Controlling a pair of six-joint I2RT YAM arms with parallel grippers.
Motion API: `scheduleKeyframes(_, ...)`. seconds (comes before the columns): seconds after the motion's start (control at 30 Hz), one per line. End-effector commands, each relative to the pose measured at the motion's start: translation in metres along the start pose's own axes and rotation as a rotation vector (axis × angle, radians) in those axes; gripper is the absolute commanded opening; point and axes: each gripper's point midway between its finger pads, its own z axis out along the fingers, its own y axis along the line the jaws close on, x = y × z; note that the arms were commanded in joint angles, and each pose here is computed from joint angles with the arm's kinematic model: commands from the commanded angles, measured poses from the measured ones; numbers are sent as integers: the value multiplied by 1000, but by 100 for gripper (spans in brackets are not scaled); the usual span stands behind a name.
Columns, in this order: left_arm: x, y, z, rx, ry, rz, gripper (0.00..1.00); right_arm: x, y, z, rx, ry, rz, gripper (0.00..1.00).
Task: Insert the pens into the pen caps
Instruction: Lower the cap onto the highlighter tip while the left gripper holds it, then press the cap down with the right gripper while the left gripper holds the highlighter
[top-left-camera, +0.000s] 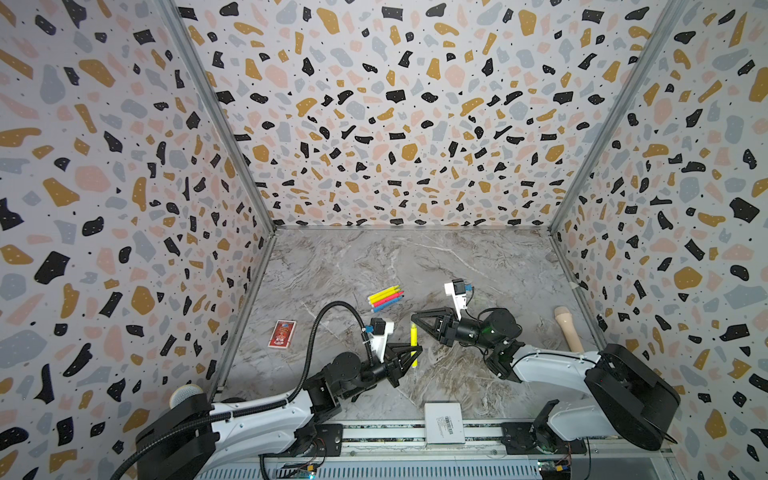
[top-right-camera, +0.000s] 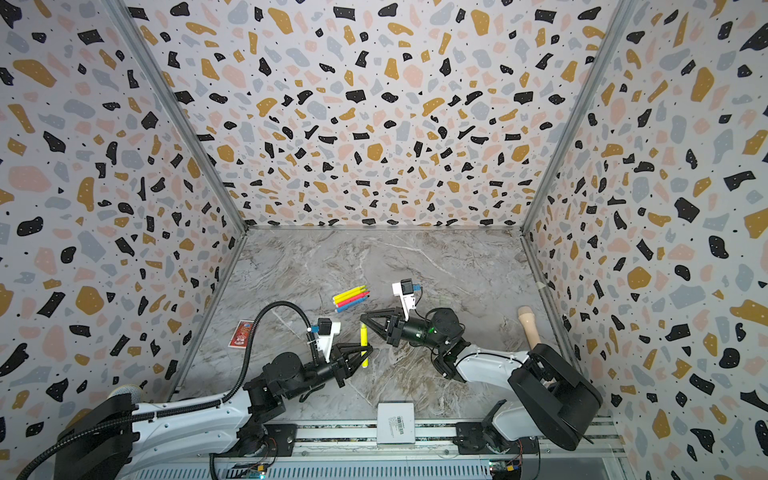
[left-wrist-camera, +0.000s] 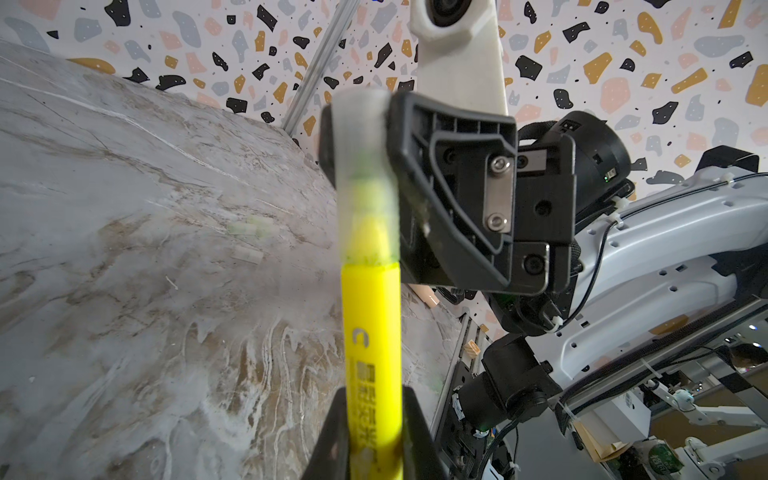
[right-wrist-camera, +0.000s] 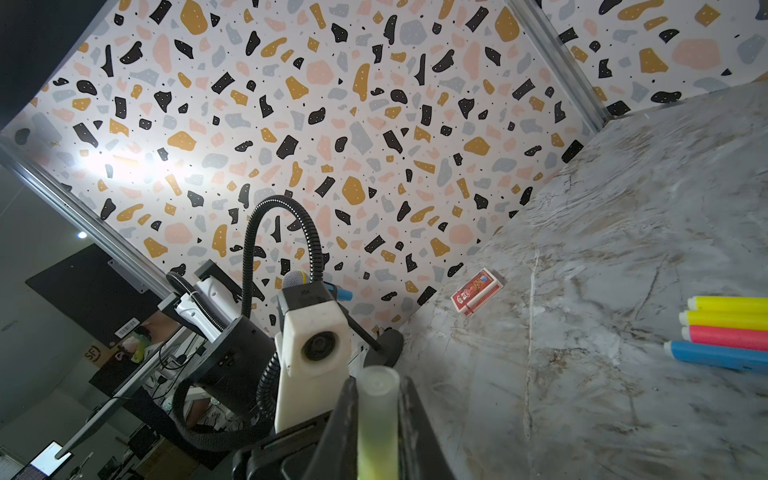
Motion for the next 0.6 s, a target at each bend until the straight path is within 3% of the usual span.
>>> scheduleKeyframes(0.0,-38,-18,-5,54,-153,6,0,16,11,-2,-42,62,-6,15)
scheduleKeyframes(0.13,-41,-21,-4,59,-151,23,0,22,15,-2,-58,75,-9,20)
scheduleKeyframes(0.23,-39,-19,-2,47,-137,42,0,21,22,-4,-71,73,-22,31)
scheduleKeyframes(0.37,-35,-17,-1,33,-116,66,0,14,27,-7,-46,65,-60,54)
scheduleKeyframes(0.57,-35,-13,-2,-19,-87,138,0,-1,23,-18,76,66,-131,68)
